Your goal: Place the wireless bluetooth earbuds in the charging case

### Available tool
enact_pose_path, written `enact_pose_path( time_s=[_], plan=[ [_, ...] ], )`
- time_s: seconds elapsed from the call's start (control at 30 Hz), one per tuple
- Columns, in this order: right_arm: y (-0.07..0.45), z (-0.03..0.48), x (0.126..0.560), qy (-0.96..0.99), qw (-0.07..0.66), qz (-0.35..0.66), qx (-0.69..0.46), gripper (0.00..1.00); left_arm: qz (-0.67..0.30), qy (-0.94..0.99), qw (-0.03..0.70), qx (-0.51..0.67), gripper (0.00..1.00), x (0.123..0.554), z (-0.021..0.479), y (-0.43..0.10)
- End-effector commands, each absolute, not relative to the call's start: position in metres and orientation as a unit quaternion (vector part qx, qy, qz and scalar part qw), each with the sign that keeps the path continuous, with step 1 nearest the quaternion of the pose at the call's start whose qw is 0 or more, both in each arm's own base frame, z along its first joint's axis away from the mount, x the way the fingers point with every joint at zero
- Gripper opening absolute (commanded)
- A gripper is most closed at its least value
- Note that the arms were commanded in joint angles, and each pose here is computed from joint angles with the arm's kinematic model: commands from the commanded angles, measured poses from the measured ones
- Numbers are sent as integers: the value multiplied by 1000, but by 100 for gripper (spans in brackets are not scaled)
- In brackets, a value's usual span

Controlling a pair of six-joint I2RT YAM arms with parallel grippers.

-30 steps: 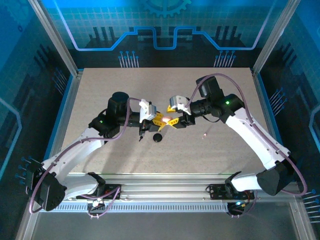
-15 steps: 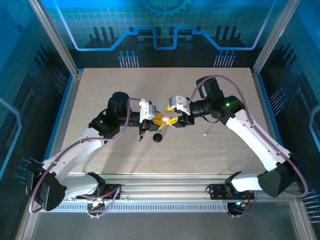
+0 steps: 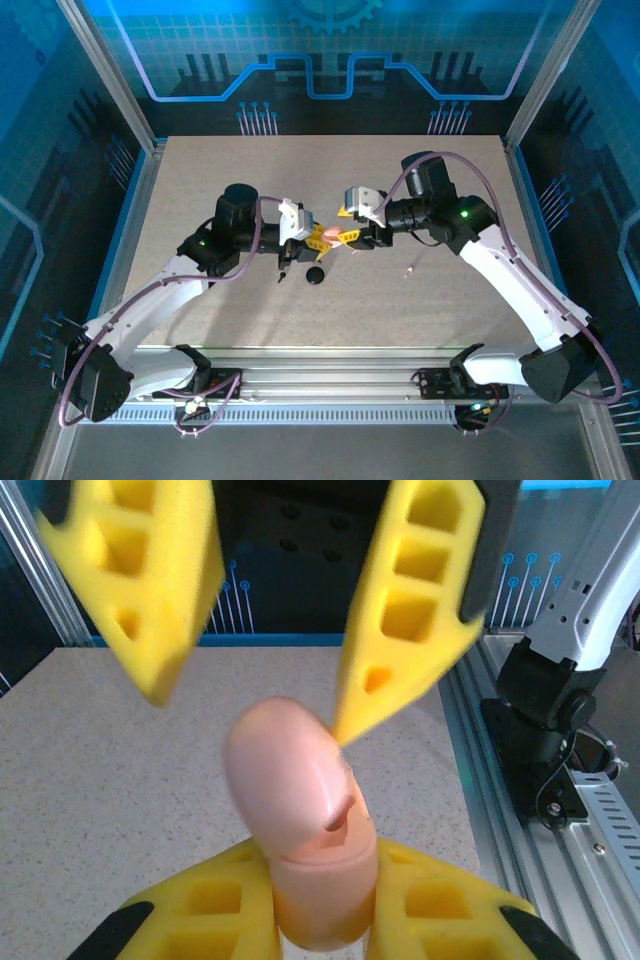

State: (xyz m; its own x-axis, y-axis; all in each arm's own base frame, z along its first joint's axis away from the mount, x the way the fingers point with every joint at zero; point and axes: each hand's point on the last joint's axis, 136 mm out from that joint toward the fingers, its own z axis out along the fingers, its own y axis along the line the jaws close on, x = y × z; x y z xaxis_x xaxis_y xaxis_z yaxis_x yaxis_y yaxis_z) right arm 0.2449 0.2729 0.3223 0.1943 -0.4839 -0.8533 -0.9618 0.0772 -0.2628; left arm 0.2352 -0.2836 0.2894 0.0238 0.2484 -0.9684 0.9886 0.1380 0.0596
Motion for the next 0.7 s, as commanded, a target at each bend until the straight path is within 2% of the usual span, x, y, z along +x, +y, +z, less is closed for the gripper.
enact_pose_path(
  time_s=[0.0,0.67],
  plan=[
    [265,331,261,587,481,233,-608,46,-398,563,473,549,17,223,291,-286],
    [260,338,269,618,503,239,-554,50,-401,581,488,513,17,236,283,-286]
  ],
)
